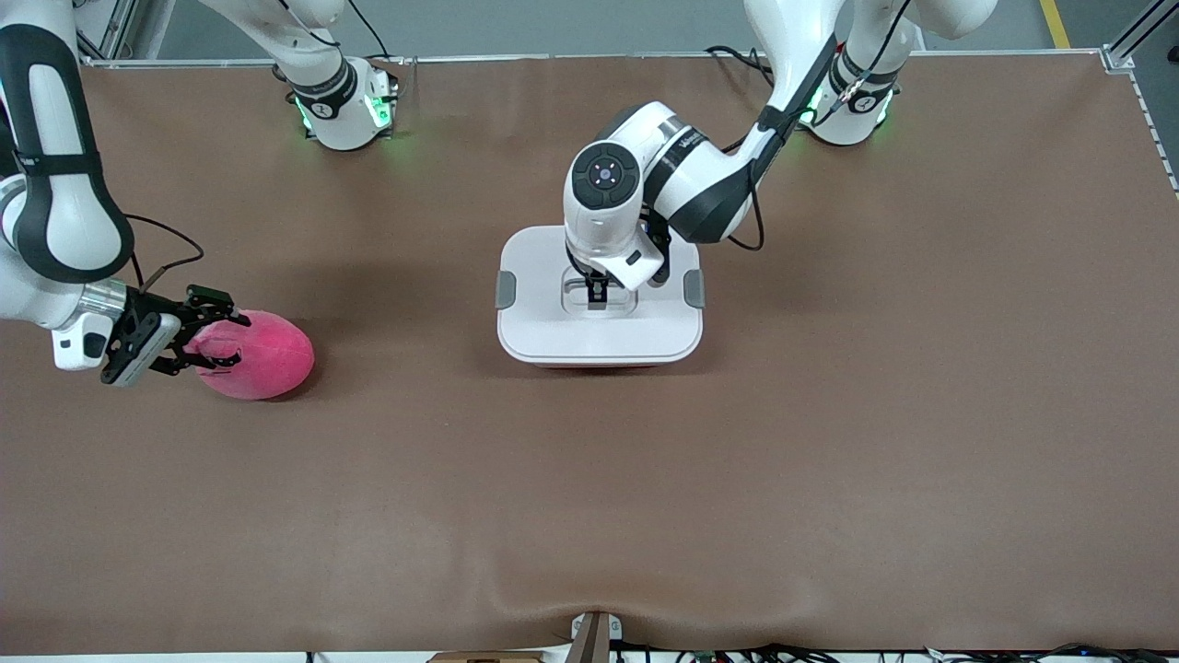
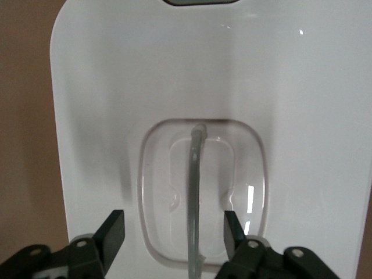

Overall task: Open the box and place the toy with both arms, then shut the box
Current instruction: 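Grasp the lid handle with the left gripper while the right gripper grasps the toy, then lift the lid off with the left gripper while the right gripper lifts the toy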

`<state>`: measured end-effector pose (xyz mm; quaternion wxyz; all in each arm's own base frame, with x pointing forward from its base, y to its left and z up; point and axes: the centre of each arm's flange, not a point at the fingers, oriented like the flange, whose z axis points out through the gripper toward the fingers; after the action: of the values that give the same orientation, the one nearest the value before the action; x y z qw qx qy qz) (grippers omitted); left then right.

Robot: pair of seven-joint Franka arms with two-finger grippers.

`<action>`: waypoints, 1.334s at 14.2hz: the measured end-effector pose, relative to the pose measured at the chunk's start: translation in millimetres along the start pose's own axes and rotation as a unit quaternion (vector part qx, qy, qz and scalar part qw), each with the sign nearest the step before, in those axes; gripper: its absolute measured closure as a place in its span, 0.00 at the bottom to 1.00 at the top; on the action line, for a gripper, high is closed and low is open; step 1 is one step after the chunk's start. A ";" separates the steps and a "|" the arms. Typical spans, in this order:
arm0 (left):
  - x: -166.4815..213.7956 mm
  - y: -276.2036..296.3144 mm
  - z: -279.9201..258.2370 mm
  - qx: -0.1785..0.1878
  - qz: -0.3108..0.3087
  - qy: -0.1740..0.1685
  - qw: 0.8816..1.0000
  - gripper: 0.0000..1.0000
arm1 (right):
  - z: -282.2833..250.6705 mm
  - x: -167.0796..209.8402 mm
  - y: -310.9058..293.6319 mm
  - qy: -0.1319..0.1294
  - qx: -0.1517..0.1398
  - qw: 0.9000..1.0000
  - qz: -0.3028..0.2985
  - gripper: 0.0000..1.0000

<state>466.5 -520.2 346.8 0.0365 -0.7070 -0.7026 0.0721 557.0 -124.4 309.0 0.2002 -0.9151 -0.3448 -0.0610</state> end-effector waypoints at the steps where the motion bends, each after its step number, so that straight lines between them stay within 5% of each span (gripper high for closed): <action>1: 0.1 -0.1 0.3 -0.002 0.001 0.002 1.000 0.38 | 0.7 -2.3 0.1 -0.001 0.006 1.000 -0.002 0.00; 6: 2.7 3.4 -2.1 -0.008 0.001 0.004 1.000 0.89 | 0.1 -5.3 0.8 -0.001 0.012 1.000 -0.021 0.17; 7: 3.4 4.6 -4.0 -0.009 0.000 0.003 1.000 0.93 | -0.3 -5.0 0.6 -0.001 0.013 1.000 -0.026 0.17; 10: 3.7 4.6 -7.5 -0.011 -0.001 0.002 1.000 0.93 | -3.7 -2.8 0.6 0.000 0.015 0.999 -0.042 0.31; 15: 5.2 5.4 -24.3 -0.021 -0.002 -0.007 1.000 0.93 | -13.9 0.3 4.7 0.006 0.006 0.992 -0.122 0.84; 19: 9.8 5.6 -46.7 -0.041 0.002 -0.009 0.999 0.93 | -32.4 14.9 7.9 0.013 -0.014 0.970 -0.242 0.87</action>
<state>479.2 -508.1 391.5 0.0014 -0.7084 -0.7041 0.0495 574.3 -134.0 339.8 0.1711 -0.8064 -0.5523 -0.1240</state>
